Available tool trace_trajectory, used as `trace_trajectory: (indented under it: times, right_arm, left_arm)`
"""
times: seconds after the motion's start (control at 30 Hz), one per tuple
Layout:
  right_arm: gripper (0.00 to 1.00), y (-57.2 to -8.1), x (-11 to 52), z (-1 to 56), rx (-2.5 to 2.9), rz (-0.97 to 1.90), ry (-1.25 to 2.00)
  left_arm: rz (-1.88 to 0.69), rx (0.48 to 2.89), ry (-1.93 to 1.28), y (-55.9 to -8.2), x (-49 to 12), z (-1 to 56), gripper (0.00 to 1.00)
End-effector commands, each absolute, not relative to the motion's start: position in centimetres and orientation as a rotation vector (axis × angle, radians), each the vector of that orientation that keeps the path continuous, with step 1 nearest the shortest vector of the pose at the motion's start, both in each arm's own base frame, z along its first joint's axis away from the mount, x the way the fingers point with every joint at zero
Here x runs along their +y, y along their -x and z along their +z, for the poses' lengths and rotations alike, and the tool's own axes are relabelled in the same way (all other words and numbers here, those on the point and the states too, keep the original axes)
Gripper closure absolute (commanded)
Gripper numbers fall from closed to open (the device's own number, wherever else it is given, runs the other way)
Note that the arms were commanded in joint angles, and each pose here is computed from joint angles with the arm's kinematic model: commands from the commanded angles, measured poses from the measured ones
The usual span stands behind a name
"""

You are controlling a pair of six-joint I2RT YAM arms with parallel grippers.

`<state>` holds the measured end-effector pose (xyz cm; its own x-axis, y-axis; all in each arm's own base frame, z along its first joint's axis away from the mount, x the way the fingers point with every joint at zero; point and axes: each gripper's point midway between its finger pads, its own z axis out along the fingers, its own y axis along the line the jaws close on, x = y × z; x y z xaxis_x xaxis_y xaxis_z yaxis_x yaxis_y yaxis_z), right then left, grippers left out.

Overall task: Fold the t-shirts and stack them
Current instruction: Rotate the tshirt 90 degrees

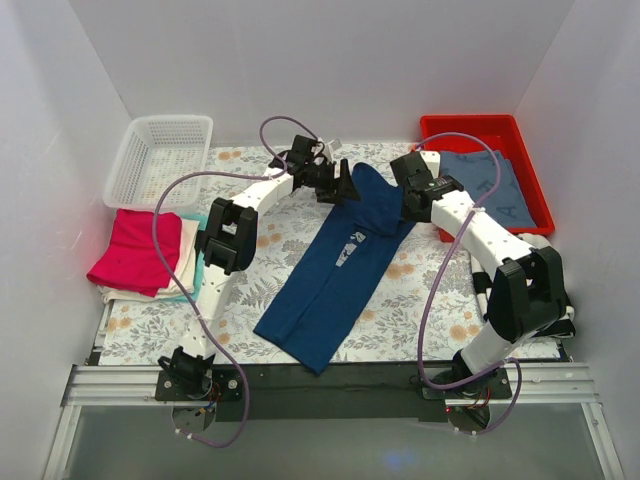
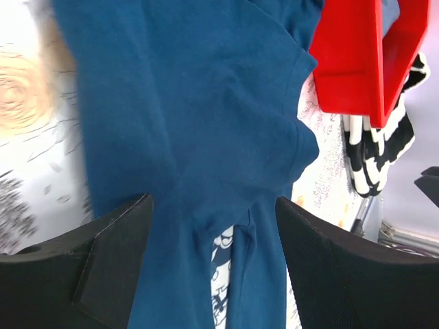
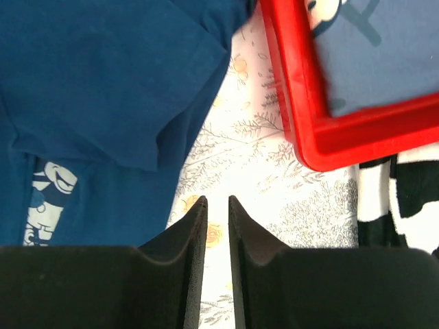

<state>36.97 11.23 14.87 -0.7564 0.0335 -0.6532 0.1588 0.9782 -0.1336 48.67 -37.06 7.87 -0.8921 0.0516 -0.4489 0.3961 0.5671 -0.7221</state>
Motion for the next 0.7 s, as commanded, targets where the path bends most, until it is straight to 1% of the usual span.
trace_trajectory:
  times: [0.0,0.1,0.23,0.27,0.37,0.4,0.47,0.53,0.6,0.67]
  right_arm:
    - [0.76,-35.9,12.0,14.8,2.459,-0.151,-0.167]
    - [0.78,-35.5,12.2,13.7,2.495,-0.138,-0.160]
    - [0.80,-35.5,12.5,13.1,2.516,-0.131,-0.151]
    - [0.80,-35.6,12.6,12.9,2.521,-0.131,-0.150]
    - [0.80,-35.5,12.7,12.5,2.537,-0.129,-0.144]
    - [0.81,-35.5,12.8,12.3,2.543,-0.124,-0.141]
    - [0.81,-35.4,13.0,12.0,2.555,-0.115,-0.136]
    - [0.81,-35.4,13.1,11.7,2.562,-0.118,-0.136]
    - [0.82,-35.5,13.2,11.5,2.569,-0.112,-0.131]
    - [0.82,-35.5,13.5,11.1,2.584,-0.100,-0.123]
  left_arm:
    - [-1.367,2.345,-0.425,-48.3,-38.7,10.0,0.29]
    - [-1.275,2.404,-0.335,-49.2,-38.1,7.8,0.29]
    - [-0.992,2.487,-0.160,-51.5,-35.5,4.7,0.29]
    - [-0.862,2.516,-0.085,-52.4,-33.7,3.5,0.29]
    - [-0.685,2.570,0.052,-53.4,-30.3,1.8,0.29]
    - [-0.576,2.574,0.120,-54.1,-28.6,1.1,0.29]
    - [-0.487,2.600,0.179,-54.4,-26.2,0.5,0.29]
    - [-0.303,2.612,0.288,-54.7,-23.1,-0.6,0.29]
    - [-0.206,2.609,0.401,-55.2,-20.3,-1.1,0.29]
    - [-0.162,2.616,0.522,-55.3,-17.7,-1.5,0.29]
